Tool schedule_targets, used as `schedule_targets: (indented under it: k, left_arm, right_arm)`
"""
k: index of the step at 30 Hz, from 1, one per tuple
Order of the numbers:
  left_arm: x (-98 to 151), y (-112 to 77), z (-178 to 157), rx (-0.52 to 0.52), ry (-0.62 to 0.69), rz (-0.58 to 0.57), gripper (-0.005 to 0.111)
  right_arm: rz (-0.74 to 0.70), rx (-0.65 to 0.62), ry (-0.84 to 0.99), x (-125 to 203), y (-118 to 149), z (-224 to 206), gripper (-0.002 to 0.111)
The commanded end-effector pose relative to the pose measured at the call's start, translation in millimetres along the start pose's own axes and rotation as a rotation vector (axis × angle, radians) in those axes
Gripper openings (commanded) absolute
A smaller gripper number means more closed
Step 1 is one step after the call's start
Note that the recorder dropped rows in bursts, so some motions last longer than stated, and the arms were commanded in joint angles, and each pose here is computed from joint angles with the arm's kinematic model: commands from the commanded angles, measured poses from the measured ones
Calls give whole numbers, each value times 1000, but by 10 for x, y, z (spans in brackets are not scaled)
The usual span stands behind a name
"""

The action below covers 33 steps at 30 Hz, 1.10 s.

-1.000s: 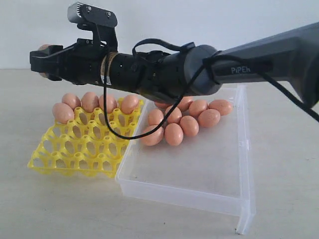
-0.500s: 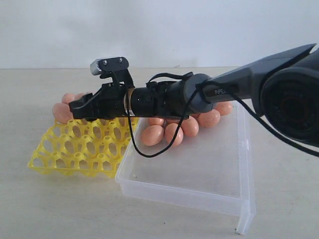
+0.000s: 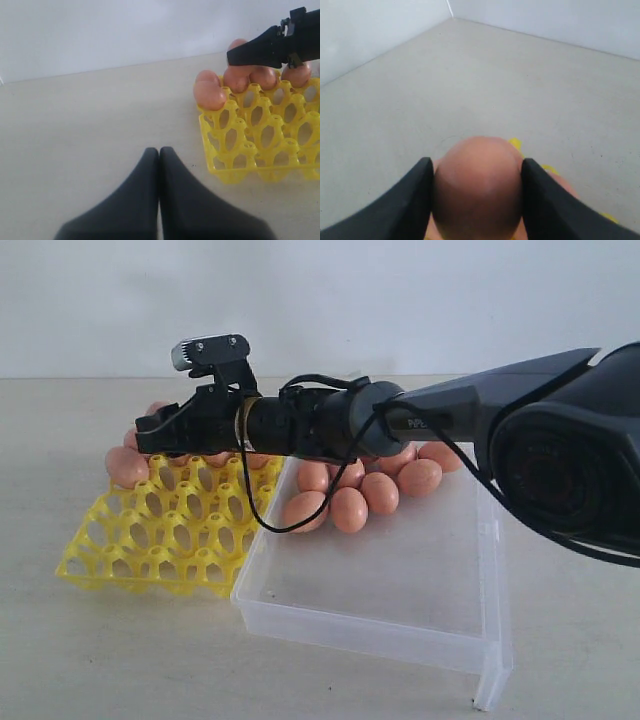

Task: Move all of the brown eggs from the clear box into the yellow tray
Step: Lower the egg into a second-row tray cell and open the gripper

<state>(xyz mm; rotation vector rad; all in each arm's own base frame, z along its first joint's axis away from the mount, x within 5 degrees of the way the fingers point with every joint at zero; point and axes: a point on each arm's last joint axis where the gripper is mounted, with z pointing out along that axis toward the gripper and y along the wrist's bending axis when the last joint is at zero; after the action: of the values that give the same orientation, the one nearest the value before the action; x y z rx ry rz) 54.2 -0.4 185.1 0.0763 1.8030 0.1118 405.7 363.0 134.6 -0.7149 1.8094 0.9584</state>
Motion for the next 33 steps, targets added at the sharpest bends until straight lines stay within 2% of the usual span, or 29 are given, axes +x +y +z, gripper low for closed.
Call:
schedule_targets:
  k: [1, 6, 16, 19, 22, 24, 26, 33]
  left_arm:
    - [-3, 4, 2, -6, -12, -13, -4]
    - [-3, 4, 2, -6, -12, -13, -4]
    - [-3, 4, 2, -6, -12, -13, -4]
    - [-3, 4, 2, -6, -12, -13, -4]
    - [-3, 4, 2, -6, -12, -13, -4]
    - [-3, 4, 2, -6, -12, -13, -4]
    - [-3, 4, 2, -6, -12, -13, -4]
    - [-3, 4, 2, -6, -12, -13, -4]
  right_arm:
    - [-3, 4, 50, 189, 38, 97, 0]
    - [-93, 7, 97, 262, 120, 132, 0]
    - [-142, 42, 117, 278, 90, 132, 1]
    - [-167, 39, 116, 277, 92, 132, 14]
    - [-167, 39, 116, 277, 92, 132, 39]
    - [-167, 39, 116, 277, 92, 132, 50]
    - [-166, 39, 114, 267, 95, 130, 54]
    - [-153, 48, 107, 212, 105, 113, 54]
